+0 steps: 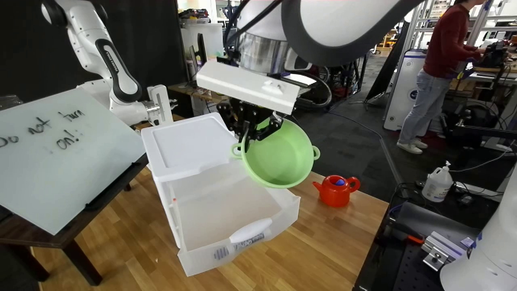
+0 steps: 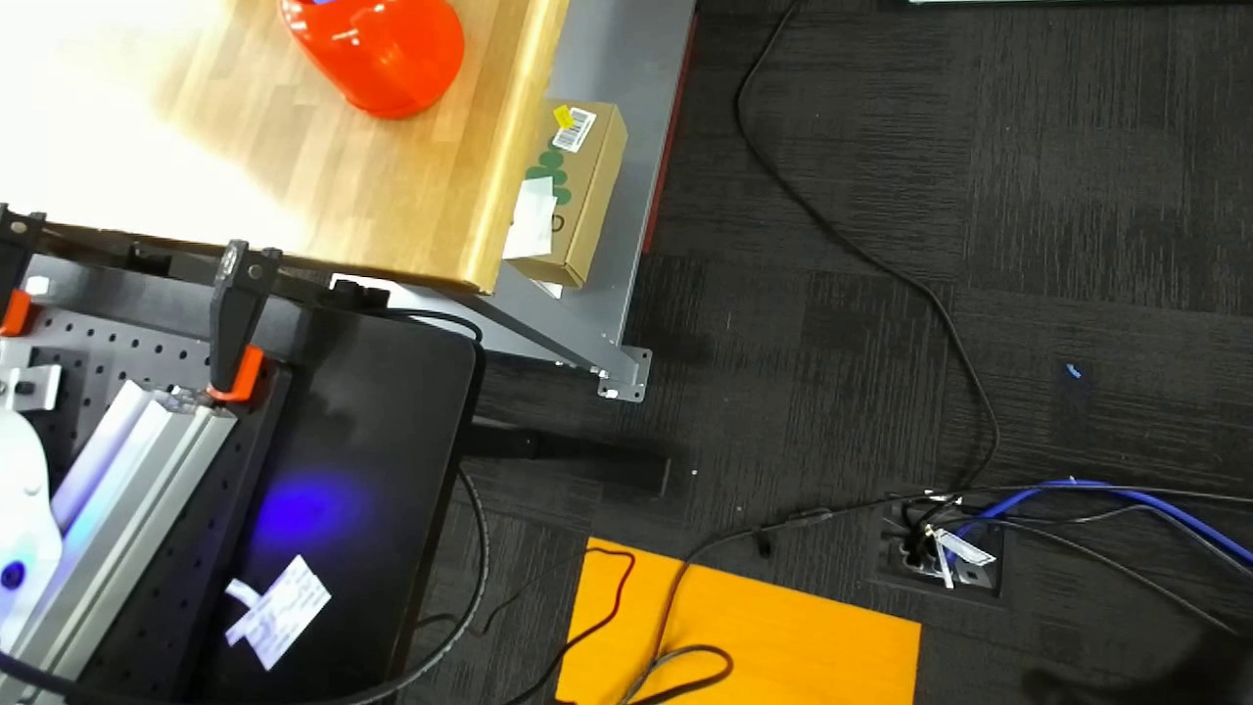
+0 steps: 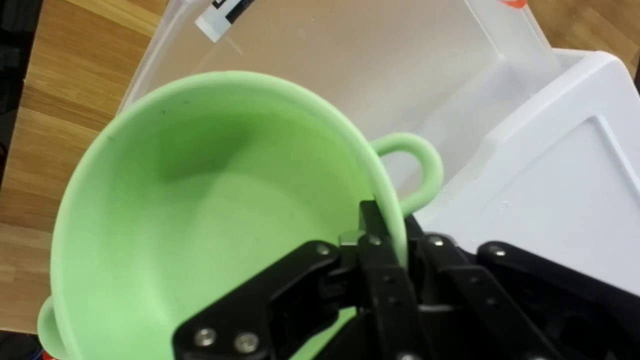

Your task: Pick the green pot and put it in the drawer on the table

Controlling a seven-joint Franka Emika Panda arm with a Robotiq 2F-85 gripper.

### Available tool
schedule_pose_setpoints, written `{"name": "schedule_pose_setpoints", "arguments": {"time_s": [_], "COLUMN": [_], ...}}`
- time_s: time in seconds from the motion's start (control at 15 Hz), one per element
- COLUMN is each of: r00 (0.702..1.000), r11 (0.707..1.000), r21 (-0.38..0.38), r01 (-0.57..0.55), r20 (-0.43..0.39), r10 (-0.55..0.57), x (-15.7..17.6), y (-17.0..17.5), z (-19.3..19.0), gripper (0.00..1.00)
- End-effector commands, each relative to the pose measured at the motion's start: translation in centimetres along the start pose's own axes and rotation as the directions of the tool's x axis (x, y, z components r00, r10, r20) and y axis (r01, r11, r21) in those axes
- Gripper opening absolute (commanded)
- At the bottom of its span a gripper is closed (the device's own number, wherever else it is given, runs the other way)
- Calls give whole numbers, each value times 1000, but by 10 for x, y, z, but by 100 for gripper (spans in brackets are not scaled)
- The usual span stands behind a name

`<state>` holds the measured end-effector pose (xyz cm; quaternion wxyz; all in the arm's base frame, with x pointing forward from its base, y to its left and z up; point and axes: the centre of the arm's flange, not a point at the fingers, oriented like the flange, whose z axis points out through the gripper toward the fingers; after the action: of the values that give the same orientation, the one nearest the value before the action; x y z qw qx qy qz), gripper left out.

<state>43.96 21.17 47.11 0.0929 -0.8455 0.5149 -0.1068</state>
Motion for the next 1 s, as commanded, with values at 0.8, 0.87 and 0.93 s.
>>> {"name": "schedule_pose_setpoints", "arguments": {"time_s": [0.8, 0.87, 0.93], "r00": [992, 992, 992], "r11": [983, 983, 983], "r21": [-136, -137, -138], "r01": [121, 121, 122], "r20": [-11, -11, -11], "r10": [-123, -124, -124], "x": [-24, -24, -24], "y": [-35, -35, -35], "z": [33, 33, 33], "gripper": [9, 9, 9]}}
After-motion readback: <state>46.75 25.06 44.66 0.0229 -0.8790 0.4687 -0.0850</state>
